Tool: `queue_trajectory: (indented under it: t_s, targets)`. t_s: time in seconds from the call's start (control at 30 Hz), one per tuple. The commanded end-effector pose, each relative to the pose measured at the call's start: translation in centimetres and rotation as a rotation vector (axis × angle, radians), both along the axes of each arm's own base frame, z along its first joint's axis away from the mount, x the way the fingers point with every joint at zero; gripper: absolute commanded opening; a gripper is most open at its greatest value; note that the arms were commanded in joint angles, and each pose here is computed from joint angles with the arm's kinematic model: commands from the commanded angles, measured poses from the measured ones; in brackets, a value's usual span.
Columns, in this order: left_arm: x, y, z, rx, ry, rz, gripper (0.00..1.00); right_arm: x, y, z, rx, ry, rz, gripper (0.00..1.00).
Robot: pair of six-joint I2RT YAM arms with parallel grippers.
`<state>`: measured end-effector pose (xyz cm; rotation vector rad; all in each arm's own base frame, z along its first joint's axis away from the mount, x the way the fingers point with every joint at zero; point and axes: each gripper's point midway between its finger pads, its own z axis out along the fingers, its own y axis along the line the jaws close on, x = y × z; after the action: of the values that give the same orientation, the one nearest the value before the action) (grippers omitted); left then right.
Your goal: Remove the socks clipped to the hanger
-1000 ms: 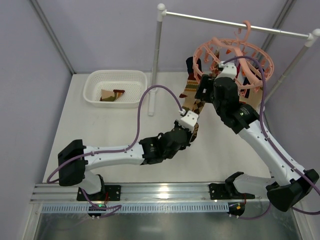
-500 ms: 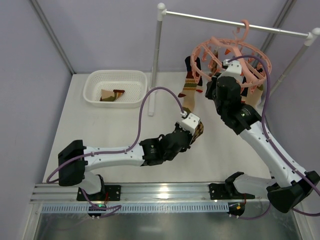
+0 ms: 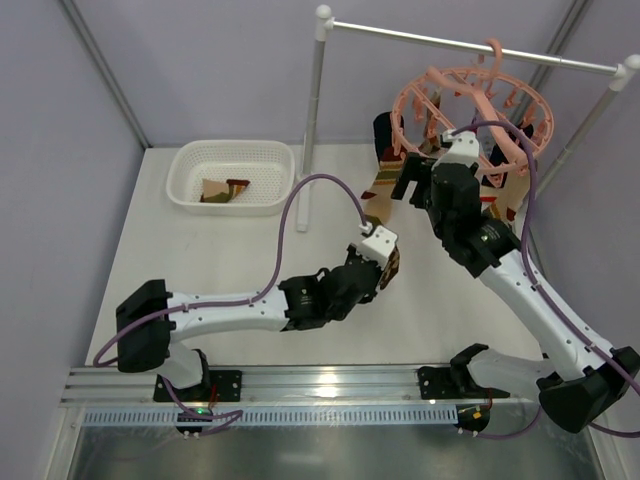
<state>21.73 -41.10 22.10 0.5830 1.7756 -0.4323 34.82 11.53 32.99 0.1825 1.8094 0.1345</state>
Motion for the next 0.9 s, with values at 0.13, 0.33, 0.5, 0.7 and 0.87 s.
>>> queue_trajectory:
  t_s: [0.13,0.33,0.5,0.7,0.87]
  targets:
    - [3.8,3.7,-0.1,-0.074,0.059,0.086,0.00,-1.9,-0.6,-0.4,0.031,-0.042,0.019,0.96]
    - [7.7,7.7,0.1,-0.202,0.148,0.141,0.00,-3.8,-1.2,-3.2,0.055,-0.042,0.039,0.98]
    - [11.9,11.3,1.1,-0.297,0.192,0.189,0.00,-4.9,-1.7,-6.5,0.069,-0.031,0.038,1.00]
    - [16.9,15.5,3.2,-0.374,0.226,0.246,0.00,-5.1,-1.4,-10.9,0.040,0.043,0.052,1.00]
    - [20.3,19.7,4.3,-0.416,0.224,0.344,0.00,-4.9,-1.4,-13.7,0.003,0.084,0.053,1.00]
